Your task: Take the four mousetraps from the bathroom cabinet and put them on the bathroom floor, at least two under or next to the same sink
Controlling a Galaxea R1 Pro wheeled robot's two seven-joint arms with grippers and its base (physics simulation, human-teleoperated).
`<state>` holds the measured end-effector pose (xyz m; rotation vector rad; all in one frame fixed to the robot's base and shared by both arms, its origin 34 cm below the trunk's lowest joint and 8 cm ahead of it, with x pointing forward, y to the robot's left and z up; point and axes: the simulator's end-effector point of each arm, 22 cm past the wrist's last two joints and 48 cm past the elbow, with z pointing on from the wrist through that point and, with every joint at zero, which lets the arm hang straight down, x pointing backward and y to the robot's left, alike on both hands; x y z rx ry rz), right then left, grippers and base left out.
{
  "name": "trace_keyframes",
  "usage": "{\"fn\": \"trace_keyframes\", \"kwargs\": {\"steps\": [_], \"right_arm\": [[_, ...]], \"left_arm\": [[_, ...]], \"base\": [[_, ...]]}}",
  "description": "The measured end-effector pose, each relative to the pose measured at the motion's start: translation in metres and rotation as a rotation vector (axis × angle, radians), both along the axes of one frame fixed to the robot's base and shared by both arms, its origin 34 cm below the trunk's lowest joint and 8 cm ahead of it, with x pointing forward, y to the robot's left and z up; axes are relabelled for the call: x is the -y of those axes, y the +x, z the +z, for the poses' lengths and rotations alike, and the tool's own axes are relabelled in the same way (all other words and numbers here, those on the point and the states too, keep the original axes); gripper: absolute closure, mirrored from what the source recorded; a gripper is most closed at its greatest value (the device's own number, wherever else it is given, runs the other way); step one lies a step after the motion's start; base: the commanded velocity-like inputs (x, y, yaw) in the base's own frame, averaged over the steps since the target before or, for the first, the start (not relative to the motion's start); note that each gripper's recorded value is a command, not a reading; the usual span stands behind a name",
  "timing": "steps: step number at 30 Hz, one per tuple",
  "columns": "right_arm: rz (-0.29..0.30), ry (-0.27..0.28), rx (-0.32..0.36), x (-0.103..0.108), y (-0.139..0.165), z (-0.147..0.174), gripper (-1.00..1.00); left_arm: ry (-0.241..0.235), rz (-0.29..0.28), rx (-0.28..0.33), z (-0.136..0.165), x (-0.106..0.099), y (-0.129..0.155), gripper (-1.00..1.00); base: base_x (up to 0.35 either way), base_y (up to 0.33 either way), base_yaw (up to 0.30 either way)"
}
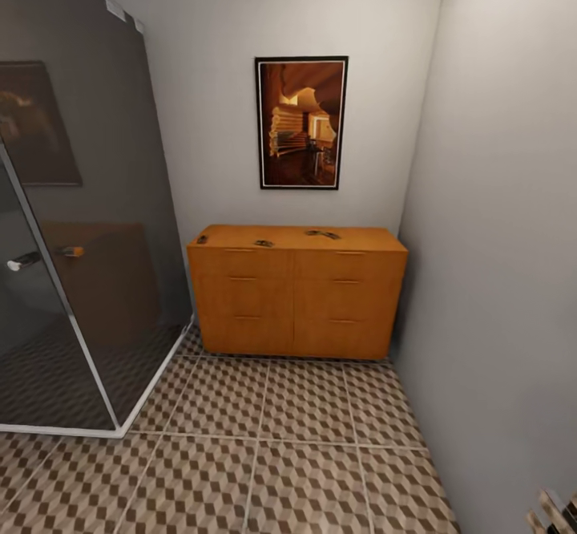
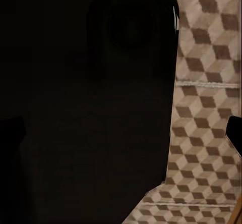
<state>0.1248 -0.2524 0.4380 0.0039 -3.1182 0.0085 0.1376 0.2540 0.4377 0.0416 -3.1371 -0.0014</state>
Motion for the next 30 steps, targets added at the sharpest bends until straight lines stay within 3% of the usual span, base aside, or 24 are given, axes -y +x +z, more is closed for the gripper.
{"fn": "trace_keyframes", "kwargs": {"steps": [30], "right_arm": [[0.003, 0.0, 0.0, 0.0, 0.0, 0.0, -1.0]], "left_arm": [[0.0, 0.001, 0.0, 0.0, -0.0001, 0.0, -1.0]], "base": [[0.333, 0.0, 0.0]]}}
